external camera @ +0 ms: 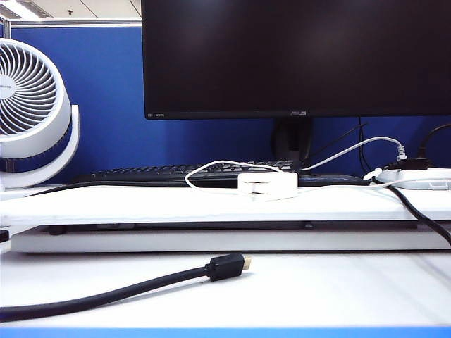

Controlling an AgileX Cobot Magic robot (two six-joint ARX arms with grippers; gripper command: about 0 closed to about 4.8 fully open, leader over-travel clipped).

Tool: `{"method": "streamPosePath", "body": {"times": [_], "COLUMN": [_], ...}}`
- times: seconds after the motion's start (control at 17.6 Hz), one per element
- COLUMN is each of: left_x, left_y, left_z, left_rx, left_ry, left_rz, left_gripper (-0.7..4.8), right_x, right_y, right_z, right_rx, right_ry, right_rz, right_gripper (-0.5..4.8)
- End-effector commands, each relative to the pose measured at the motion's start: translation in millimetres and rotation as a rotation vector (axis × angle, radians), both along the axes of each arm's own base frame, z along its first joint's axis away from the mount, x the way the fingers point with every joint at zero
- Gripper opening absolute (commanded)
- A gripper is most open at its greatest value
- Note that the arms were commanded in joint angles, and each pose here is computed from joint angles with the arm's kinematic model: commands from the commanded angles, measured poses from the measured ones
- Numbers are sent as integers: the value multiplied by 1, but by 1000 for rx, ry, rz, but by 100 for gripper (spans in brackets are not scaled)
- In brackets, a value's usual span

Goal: Pick up the Type-C charging cable and the charging base, insert one end of the Type-C charger into the corresponding slot on the base, and finally place the plugged-in charger back on the table.

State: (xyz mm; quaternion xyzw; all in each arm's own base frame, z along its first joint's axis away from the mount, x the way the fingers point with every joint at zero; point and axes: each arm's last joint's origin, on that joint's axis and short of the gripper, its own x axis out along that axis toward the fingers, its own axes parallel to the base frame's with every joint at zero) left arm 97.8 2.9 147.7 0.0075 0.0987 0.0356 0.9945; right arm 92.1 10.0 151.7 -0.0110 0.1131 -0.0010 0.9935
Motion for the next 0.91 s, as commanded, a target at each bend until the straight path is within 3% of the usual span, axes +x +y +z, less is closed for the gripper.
{"method": "streamPosePath", "body": {"times": [0.06,0.91], "left_x": [0,0], "left_y": [0,0], "left_z": [-2,-2], "left_rx": [1,1], "left_ry": [15,14], "left_rz": [6,6], "left_gripper": [-4,-4], "right_x": [1,4], "right_y": [-1,-1], "right_z": [-1,-2], "right_rx": [-44,-28], "right_ry": [-17,-81], "right_rz": [0,-4], "right_gripper": [-5,-5]}}
